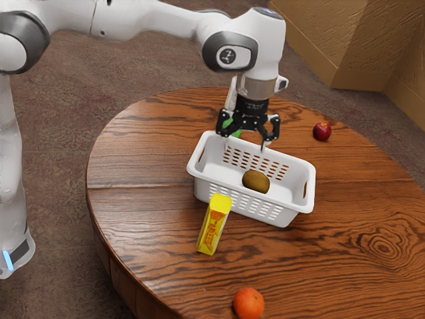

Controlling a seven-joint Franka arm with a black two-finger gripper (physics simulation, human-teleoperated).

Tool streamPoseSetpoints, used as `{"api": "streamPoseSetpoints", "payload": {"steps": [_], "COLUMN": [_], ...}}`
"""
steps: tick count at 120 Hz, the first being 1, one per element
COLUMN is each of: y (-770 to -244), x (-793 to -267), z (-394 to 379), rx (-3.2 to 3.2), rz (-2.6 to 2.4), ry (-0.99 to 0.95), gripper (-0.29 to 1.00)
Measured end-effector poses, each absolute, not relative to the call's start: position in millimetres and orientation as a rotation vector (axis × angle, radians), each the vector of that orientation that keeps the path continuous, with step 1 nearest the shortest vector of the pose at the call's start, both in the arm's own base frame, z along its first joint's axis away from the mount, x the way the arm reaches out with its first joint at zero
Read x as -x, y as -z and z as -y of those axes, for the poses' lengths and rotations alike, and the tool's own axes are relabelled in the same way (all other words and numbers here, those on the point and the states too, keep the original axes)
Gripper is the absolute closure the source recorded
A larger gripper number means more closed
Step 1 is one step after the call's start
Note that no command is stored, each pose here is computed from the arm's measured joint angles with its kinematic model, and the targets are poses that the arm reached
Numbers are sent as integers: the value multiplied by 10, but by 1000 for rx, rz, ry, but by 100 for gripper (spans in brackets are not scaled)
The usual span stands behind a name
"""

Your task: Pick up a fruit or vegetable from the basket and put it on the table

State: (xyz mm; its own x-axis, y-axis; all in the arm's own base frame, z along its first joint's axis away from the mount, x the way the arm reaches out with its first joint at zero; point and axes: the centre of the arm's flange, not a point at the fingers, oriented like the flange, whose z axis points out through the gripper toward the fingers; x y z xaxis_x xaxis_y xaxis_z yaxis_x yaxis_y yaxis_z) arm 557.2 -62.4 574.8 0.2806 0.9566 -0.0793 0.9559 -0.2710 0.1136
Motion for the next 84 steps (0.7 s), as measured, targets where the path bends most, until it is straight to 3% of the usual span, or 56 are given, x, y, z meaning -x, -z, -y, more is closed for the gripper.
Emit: {"api": "streamPoseSetpoints", "payload": {"steps": [42,84], "y": [-5611,-5608], "x": [-5887,-6003], "z": [-201,304], "rx": [-2378,-2523], "rz": [-1801,-1560], "ry": [-19,-22], "gripper": [0,0]}}
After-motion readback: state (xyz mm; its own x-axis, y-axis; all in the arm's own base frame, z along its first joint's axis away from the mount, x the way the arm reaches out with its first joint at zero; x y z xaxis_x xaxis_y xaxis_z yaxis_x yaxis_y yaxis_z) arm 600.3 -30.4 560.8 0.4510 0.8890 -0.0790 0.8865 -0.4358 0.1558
